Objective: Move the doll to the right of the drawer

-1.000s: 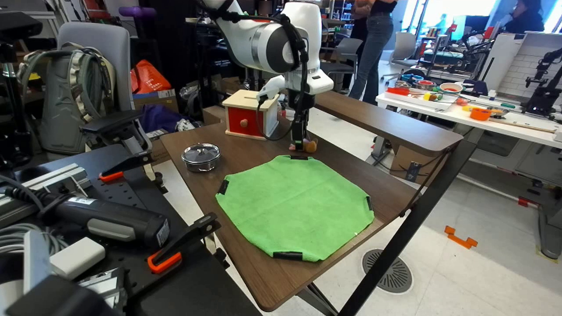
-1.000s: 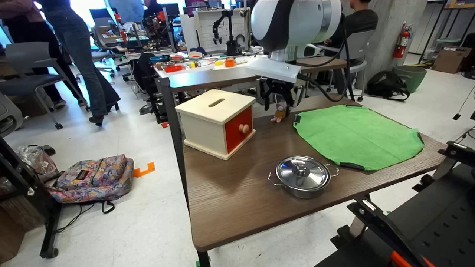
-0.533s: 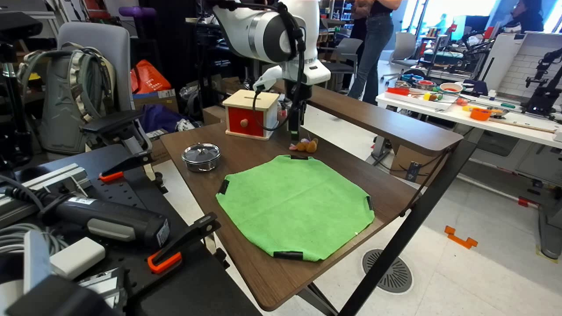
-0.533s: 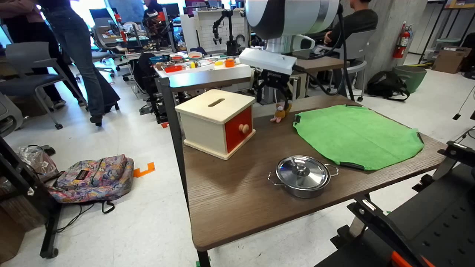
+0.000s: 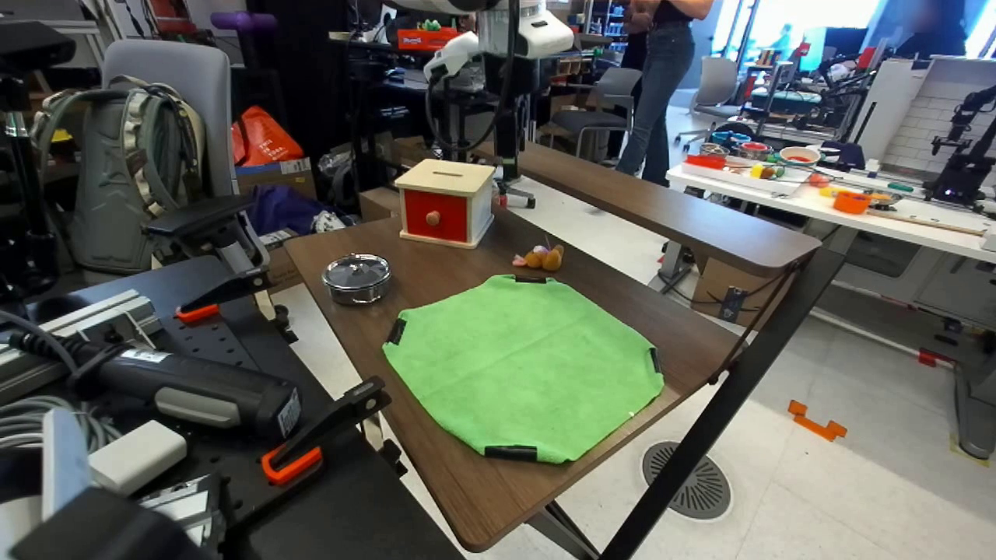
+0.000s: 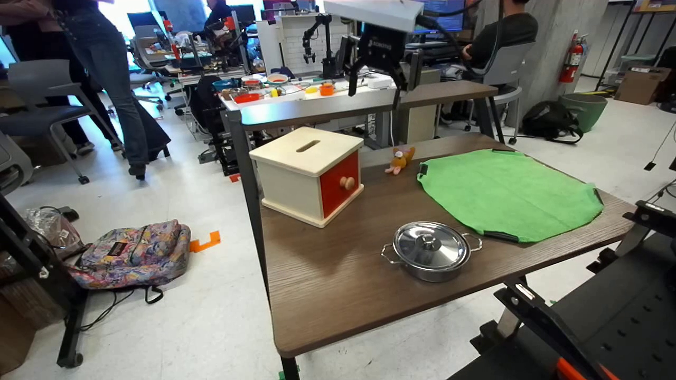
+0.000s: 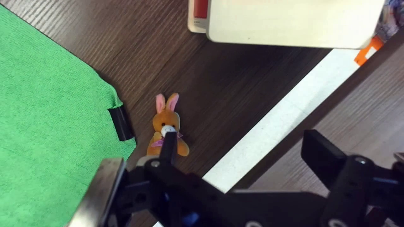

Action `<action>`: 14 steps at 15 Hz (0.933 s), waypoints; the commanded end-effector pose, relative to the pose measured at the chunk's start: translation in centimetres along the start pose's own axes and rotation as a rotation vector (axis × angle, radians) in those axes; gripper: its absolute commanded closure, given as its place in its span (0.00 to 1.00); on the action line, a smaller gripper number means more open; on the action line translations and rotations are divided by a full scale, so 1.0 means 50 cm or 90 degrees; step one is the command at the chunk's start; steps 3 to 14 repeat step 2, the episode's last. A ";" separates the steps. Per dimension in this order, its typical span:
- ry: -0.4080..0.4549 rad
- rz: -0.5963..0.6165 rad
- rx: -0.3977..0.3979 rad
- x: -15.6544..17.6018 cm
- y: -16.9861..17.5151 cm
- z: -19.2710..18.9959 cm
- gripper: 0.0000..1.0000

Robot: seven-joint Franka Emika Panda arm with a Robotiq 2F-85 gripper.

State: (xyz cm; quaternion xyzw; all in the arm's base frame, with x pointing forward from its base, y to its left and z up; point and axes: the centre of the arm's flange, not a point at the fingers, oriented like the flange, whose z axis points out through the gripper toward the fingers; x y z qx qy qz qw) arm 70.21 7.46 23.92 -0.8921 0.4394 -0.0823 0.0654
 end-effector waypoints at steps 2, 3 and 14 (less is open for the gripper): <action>-0.002 -0.005 0.002 -0.010 0.007 -0.023 0.00; -0.002 -0.005 0.002 -0.010 0.007 -0.023 0.00; -0.002 -0.005 0.002 -0.010 0.007 -0.023 0.00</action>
